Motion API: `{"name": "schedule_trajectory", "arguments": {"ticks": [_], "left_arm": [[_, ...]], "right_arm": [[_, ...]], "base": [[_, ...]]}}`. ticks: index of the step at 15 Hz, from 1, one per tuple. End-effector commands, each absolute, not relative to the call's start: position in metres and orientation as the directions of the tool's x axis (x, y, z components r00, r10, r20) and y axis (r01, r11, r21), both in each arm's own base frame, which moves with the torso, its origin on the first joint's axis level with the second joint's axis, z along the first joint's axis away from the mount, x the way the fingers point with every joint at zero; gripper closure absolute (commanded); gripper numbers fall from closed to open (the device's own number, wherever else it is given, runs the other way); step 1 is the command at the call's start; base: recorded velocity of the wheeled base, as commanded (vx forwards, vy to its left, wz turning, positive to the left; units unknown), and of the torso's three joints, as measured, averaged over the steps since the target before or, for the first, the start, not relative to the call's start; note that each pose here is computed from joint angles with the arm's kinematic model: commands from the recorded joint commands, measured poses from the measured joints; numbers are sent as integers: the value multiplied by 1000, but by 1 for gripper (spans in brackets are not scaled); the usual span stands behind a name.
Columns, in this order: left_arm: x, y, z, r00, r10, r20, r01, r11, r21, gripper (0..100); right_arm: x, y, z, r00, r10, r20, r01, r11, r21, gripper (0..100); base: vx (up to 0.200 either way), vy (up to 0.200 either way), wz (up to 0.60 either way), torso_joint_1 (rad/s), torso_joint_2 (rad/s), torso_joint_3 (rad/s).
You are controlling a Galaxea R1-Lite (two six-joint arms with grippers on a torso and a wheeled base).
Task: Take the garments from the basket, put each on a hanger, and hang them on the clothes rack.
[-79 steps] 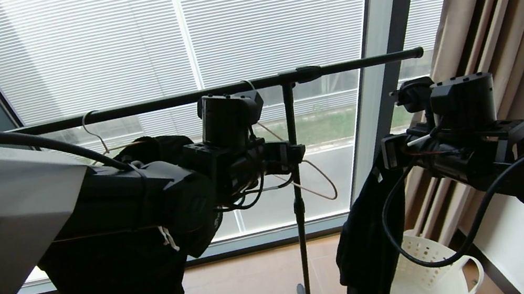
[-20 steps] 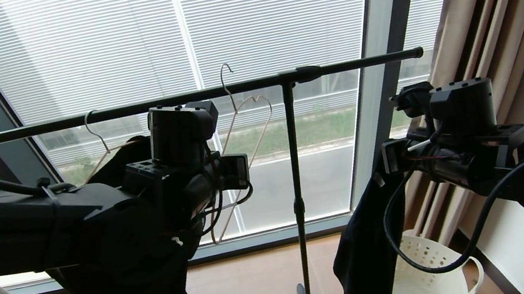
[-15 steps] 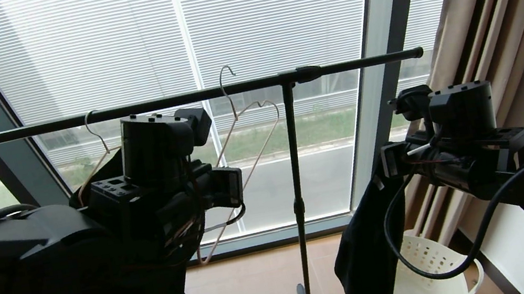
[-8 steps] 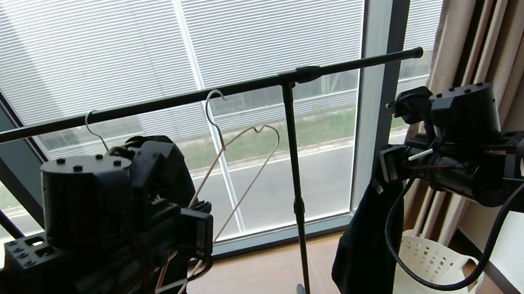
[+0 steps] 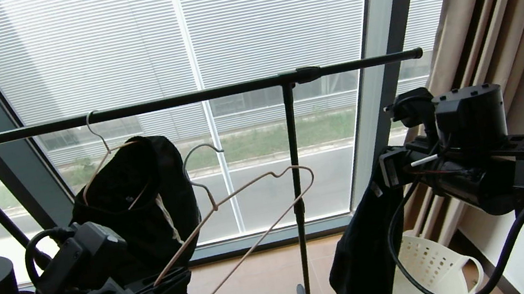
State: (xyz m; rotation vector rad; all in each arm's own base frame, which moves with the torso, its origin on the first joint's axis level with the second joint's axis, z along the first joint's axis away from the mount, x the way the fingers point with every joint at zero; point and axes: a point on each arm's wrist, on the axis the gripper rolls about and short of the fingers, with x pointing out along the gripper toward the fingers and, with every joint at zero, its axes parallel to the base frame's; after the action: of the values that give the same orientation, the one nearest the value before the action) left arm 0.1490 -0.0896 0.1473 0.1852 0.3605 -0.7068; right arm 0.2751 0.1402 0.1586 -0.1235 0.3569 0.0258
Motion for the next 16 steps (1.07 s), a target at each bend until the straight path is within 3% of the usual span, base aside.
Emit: {"name": "schedule_trajectory", "arguments": {"ticks": [1, 5, 16], "left_arm": [[145, -83, 138, 675, -625, -392, 685, 729, 18, 100], [145, -86, 113, 580, -700, -416, 758, 651, -39, 100], [153, -102, 82, 505, -767, -396, 813, 576, -79, 100]], "right_arm": [[274, 140, 157, 935, 0, -354, -45, 992, -121, 100], [276, 140, 155, 935, -62, -348, 5, 987, -163, 100], [261, 156, 148, 933, -56, -356, -26, 975, -223, 100]], "base": [[0, 0, 0, 0, 0, 0], [0, 0, 0, 0, 0, 0], [0, 0, 0, 0, 0, 0]]}}
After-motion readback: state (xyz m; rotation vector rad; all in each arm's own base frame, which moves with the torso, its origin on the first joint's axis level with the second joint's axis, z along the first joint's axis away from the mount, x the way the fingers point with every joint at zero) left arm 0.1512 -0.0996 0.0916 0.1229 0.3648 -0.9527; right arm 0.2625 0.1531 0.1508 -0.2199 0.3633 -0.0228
